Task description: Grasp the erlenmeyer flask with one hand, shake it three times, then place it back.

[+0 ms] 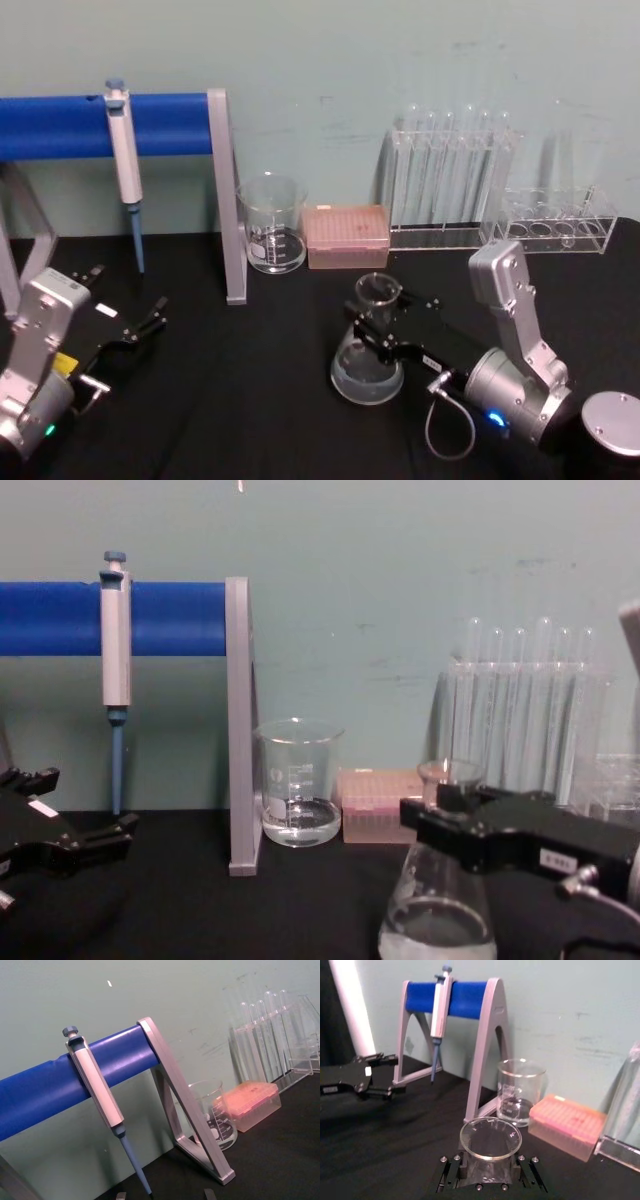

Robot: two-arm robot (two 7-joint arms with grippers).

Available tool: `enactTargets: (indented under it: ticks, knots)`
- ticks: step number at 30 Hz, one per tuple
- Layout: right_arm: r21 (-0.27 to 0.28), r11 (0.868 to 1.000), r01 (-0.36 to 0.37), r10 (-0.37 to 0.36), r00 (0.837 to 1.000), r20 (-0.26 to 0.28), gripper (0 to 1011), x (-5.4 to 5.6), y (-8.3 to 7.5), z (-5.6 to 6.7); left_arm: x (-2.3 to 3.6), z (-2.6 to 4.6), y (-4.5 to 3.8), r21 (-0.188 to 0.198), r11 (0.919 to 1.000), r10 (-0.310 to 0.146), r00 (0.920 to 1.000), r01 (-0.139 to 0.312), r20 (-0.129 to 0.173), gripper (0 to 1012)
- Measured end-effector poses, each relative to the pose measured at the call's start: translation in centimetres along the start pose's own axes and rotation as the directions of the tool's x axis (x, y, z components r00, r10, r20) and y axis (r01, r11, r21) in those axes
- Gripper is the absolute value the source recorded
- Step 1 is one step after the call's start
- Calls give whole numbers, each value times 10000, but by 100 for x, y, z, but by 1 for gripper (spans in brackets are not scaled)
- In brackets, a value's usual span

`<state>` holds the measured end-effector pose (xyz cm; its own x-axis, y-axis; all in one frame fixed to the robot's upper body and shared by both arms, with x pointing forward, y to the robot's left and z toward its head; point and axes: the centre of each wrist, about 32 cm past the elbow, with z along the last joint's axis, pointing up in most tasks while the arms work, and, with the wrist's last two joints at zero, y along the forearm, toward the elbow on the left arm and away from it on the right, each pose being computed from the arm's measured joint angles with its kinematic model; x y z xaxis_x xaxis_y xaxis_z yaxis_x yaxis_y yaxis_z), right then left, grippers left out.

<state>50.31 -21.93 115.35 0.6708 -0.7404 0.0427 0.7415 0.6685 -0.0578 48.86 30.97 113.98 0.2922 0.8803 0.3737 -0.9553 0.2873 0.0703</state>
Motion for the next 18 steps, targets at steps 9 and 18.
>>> enactTargets:
  ticks: [9,18]
  knots:
    - [414,9976,560,-562,9984,25,451,-32,-12,267,0,0,0,0,10000,0,10000,0,0,1001]
    - [769,9943,744,-758,9970,162,451,-47,-48,474,0,0,0,0,10000,-1,10000,1,0,1001]
